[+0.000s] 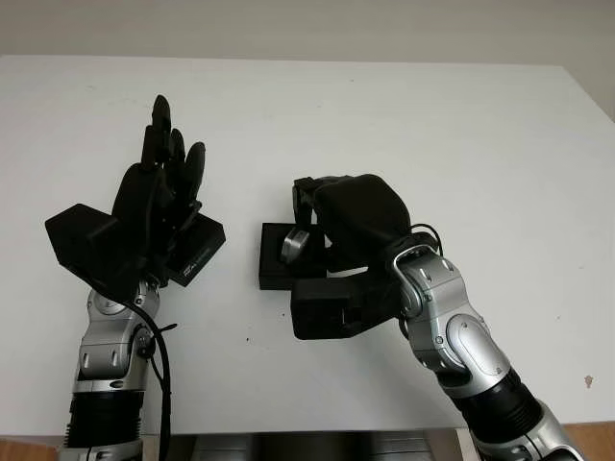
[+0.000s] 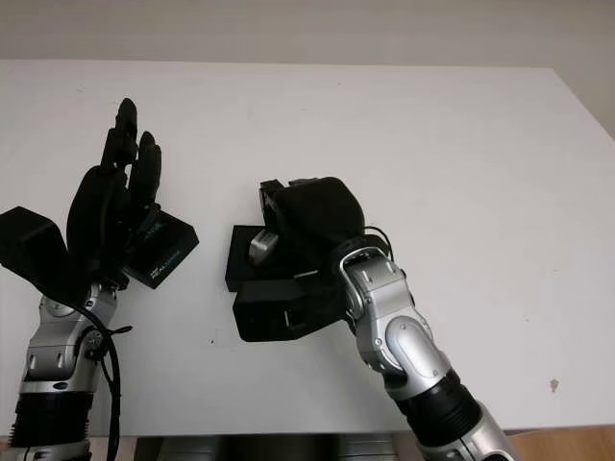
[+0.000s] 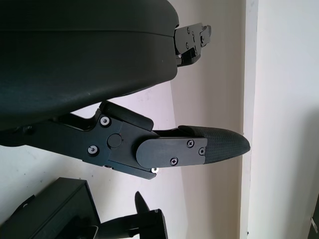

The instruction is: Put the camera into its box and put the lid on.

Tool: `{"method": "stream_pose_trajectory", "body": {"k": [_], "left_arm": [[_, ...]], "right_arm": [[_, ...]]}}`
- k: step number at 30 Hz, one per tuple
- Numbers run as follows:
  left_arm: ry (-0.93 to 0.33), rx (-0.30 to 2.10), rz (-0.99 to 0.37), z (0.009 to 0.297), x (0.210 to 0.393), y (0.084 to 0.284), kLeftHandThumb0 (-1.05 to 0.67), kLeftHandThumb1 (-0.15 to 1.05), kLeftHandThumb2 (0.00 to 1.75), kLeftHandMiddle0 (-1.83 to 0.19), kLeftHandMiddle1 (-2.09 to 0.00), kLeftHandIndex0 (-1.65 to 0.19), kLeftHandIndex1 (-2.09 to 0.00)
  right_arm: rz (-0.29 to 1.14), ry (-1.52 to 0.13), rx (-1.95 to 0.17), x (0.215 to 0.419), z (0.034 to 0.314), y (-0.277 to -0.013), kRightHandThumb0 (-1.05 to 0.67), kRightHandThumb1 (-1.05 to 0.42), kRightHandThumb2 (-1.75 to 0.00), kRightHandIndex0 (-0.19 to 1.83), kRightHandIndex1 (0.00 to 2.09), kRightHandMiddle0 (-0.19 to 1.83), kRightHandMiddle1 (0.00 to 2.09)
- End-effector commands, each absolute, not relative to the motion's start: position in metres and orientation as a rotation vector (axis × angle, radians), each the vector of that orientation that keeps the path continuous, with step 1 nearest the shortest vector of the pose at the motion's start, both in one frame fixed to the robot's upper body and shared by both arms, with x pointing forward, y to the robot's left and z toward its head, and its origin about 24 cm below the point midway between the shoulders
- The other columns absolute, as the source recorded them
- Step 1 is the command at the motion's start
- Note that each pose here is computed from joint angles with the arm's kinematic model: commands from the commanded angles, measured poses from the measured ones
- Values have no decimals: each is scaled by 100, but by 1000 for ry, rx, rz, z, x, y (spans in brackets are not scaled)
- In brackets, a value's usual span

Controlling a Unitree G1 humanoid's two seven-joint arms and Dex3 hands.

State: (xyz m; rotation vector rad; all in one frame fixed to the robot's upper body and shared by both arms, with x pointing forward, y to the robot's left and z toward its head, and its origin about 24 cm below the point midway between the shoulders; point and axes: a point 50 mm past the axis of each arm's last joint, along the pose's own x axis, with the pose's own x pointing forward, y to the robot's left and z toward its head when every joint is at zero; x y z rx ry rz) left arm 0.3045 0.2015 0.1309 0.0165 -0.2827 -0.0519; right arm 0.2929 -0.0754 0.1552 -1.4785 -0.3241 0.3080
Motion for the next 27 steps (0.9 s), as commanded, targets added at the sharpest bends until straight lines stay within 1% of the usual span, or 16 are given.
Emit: {"method": "stream_pose_trajectory", "body": {"k": [1,9,11,13,14,15,17,19,22,27], "left_arm": [[-302,24,-50,135,306,201,-72,105,42,19,0,19,0],[-299,19,-46,134,305,201,-71,105,42,19,0,19,0],[-300,15,-46,134,305,201,-71,105,42,19,0,19,0],[-295,10,-45,134,305,201,-71,105,42,19,0,19,0],[-295,10,-43,133,305,201,-71,105,42,19,0,19,0],[-294,11,-42,133,305,201,-72,105,42,19,0,19,0],[-293,16,-40,133,305,201,-72,105,41,19,0,19,0],[-293,22,-37,133,305,202,-72,105,42,19,0,19,0],[-291,19,-33,133,304,202,-72,105,43,19,0,19,0],[-284,25,-31,132,304,202,-72,105,43,19,0,19,0]], "right_arm": [[312,-341,-1468,291,160,-75,-78,-105,-9,45,7,24,172],[403,-294,-1394,292,164,-75,-78,-105,-14,41,4,10,190],[438,-282,-1375,293,165,-75,-79,-105,-15,40,4,7,191],[463,-270,-1371,294,166,-75,-81,-105,-17,39,4,9,179],[471,-265,-1371,294,167,-75,-83,-105,-17,38,4,8,167],[477,-262,-1370,295,167,-75,-84,-105,-17,38,4,13,140],[485,-257,-1358,296,168,-75,-85,-105,-15,38,4,22,106],[492,-252,-1349,296,168,-75,-86,-105,-14,37,5,30,76],[494,-250,-1343,298,167,-75,-87,-105,-15,37,5,34,59],[490,-248,-1318,298,166,-75,-88,-105,-15,37,5,36,48]]}}
